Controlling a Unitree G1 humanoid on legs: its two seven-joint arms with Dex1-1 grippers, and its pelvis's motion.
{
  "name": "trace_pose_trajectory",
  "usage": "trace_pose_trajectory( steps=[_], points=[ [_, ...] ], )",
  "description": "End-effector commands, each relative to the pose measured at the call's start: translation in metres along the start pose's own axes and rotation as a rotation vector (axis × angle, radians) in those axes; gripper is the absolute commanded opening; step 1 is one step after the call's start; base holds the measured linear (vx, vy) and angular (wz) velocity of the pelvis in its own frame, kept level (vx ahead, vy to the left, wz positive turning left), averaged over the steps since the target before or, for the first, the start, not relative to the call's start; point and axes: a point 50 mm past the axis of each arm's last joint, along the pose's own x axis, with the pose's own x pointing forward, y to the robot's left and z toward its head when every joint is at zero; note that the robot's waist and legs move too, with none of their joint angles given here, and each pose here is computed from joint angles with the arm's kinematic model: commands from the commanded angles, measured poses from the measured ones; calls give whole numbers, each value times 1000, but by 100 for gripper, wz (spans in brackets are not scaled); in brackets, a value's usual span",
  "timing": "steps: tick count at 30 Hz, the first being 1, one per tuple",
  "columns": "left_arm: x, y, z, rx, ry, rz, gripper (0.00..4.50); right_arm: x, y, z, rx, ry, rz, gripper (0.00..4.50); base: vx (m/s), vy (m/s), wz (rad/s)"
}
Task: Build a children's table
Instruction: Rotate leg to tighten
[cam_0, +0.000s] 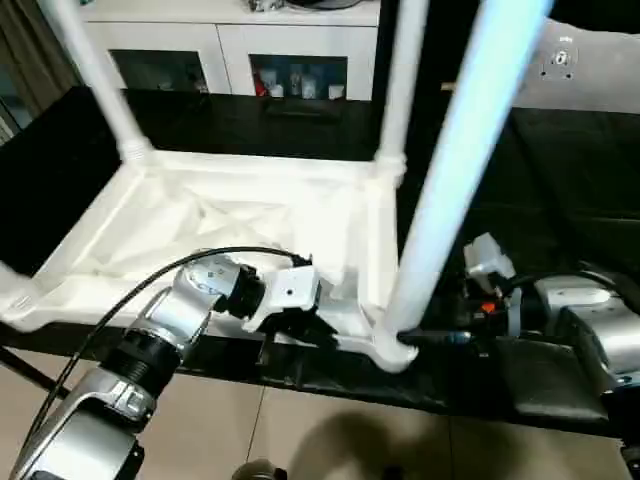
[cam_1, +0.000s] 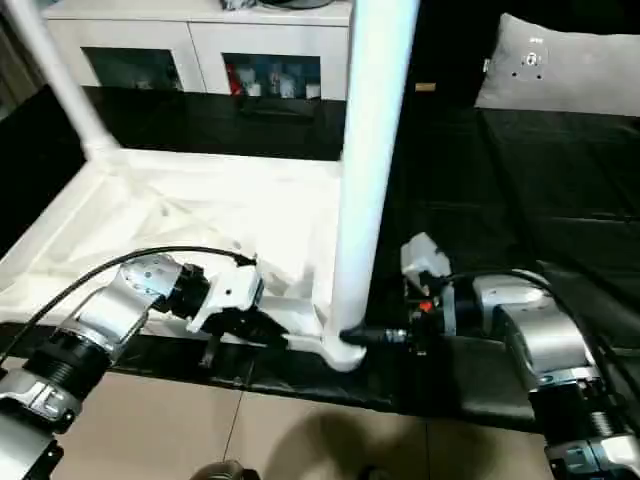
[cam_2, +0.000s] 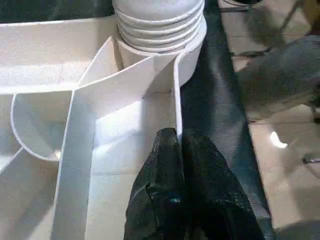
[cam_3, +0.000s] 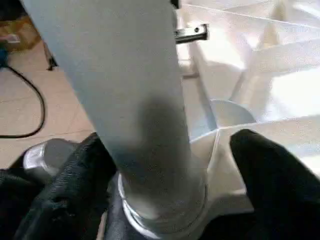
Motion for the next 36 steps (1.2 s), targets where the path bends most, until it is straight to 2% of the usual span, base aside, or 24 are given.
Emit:
trace_pose_trajectory(
  steps=[1,3,7,8,12,18,24,27,30,32,34,36],
  points=[
    [0,3,11,83,18,-66,0,4,1,7,-18,8,60,357,0,0,0],
    [0,4,11,96,25,-71,0,6,2,6,-19,17,88,330,0,0,0],
    [-1,6,12,102,24,-58,0,9,6,6,-11,18,126,310,0,0,0],
    [-2,7,11,103,24,-56,0,10,7,5,-8,20,137,286,0,0,0],
    [-3,8,10,102,28,-47,0,10,9,4,-2,21,148,274,0,0,0],
    [-4,9,8,93,26,-39,0,11,12,2,20,16,165,218,0,0,0],
    [-3,12,6,47,6,16,0,18,17,0,71,-34,150,209,0,0,0],
    [-1,18,8,-11,-3,106,0,28,16,2,120,-95,45,207,0,0,0],
    [4,26,14,-73,-23,220,0,44,6,0,125,-84,-177,207,0,0,0],
    [9,32,21,-128,-58,306,0,55,-5,2,169,-112,-364,206,0,0,0],
    [10,33,23,-144,-70,329,0,57,-8,3,183,-126,-408,205,0,0,0],
    [15,40,30,-192,-93,416,0,65,-15,6,196,-133,-545,203,0,0,0]
  ],
)
